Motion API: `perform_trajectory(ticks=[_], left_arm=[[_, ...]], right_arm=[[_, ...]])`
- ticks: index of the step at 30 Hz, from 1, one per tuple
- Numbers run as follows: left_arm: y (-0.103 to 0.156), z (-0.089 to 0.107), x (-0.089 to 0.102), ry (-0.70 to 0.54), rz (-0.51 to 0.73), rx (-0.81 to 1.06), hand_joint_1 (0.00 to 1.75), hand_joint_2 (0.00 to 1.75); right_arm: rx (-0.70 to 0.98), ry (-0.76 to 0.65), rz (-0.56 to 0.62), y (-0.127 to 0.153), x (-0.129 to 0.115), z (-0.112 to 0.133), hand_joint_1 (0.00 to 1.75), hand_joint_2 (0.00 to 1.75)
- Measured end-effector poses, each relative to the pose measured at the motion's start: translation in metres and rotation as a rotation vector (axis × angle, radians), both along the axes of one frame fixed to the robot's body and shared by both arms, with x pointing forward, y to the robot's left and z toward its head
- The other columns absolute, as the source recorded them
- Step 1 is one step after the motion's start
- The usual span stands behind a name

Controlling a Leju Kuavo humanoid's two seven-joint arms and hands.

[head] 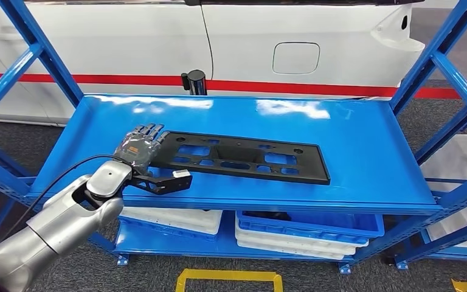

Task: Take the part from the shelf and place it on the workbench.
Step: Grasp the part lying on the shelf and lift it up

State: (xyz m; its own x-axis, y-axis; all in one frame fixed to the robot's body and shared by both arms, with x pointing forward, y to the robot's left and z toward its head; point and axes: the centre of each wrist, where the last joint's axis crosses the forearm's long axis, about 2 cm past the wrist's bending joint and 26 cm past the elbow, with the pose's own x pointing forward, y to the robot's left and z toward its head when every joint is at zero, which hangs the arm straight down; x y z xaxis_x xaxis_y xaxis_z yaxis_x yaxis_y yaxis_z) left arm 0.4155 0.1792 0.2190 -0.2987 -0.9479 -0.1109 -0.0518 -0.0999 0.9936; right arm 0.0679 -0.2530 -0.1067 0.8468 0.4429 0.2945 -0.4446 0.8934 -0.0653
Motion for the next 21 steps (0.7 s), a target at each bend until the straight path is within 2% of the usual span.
perform_trajectory(ticks=[21], left_arm=[[-0.0089,0.0013,-0.0021,-0.016,-0.051,0.011,0.00,1.75]], right_arm=[[0.007,-0.007,-0.002,0.0018,0.0009,0.0003,0.00,0.00]])
